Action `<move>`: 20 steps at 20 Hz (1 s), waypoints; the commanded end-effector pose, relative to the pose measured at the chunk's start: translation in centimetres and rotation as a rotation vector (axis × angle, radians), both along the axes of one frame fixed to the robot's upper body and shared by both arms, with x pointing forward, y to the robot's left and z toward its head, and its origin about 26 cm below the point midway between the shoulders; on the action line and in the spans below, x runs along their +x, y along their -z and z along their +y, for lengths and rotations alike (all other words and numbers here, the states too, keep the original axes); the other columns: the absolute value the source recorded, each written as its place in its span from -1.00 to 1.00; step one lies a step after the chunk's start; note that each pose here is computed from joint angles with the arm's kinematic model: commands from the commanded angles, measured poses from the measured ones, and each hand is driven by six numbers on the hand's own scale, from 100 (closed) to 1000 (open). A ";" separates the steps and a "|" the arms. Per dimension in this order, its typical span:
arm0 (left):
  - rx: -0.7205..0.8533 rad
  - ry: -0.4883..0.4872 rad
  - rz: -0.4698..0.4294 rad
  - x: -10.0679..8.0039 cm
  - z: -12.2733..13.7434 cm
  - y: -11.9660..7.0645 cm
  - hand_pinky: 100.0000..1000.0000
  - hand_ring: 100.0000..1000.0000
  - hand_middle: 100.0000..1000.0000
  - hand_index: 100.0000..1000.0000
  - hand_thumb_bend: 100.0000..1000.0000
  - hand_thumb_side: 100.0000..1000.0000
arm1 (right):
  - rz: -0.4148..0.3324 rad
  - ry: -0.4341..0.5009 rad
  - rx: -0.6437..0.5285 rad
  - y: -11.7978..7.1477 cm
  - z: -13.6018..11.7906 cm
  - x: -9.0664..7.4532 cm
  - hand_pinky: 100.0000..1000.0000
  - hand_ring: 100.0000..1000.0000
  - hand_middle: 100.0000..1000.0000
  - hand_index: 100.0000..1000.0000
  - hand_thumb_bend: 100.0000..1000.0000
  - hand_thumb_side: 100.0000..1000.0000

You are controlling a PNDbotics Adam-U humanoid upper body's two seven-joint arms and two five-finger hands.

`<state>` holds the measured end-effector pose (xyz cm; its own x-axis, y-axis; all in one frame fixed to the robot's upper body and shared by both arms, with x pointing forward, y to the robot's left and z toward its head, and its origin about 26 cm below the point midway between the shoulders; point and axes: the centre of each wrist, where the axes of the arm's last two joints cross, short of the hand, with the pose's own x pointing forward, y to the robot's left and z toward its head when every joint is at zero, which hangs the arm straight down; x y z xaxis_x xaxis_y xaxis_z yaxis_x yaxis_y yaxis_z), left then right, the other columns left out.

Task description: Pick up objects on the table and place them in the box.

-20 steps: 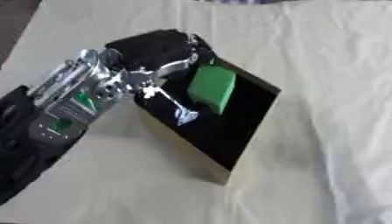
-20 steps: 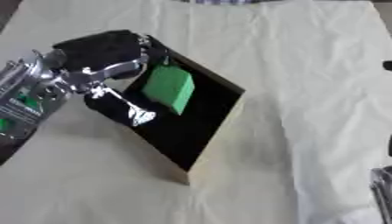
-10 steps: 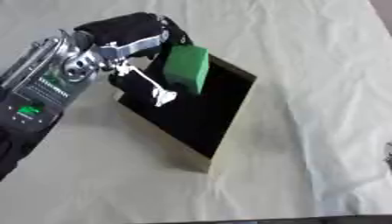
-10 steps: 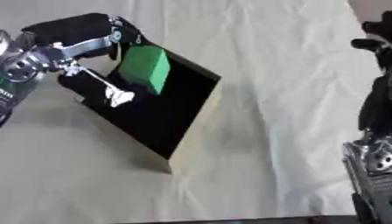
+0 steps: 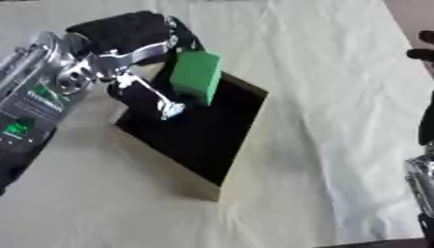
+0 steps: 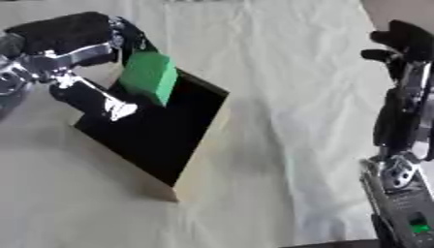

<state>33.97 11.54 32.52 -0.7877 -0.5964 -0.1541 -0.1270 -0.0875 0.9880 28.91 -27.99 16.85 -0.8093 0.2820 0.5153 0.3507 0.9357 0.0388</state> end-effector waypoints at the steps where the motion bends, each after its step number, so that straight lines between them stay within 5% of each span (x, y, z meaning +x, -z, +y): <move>1: 0.015 0.011 -0.052 -0.4 0.1 -1.9 0.03 0.05 0.00 0.24 -1.00 -0.80 | -0.024 0.005 -0.023 -0.9 -0.3 -0.1 0.09 0.32 0.05 0.37 -1.00 0.72; 20: 0.188 0.043 -0.008 4.8 -5.2 2.7 0.05 0.06 0.01 0.25 -1.00 -0.88 | -0.042 -0.015 0.000 -1.5 0.3 0.2 0.08 0.32 0.05 0.37 -1.00 0.72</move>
<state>38.67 6.50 29.01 -0.8170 -0.5256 -0.2370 -0.1123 -0.2582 0.9595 29.24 -27.73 17.62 -0.8219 0.2723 0.5003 0.3418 0.9384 0.0508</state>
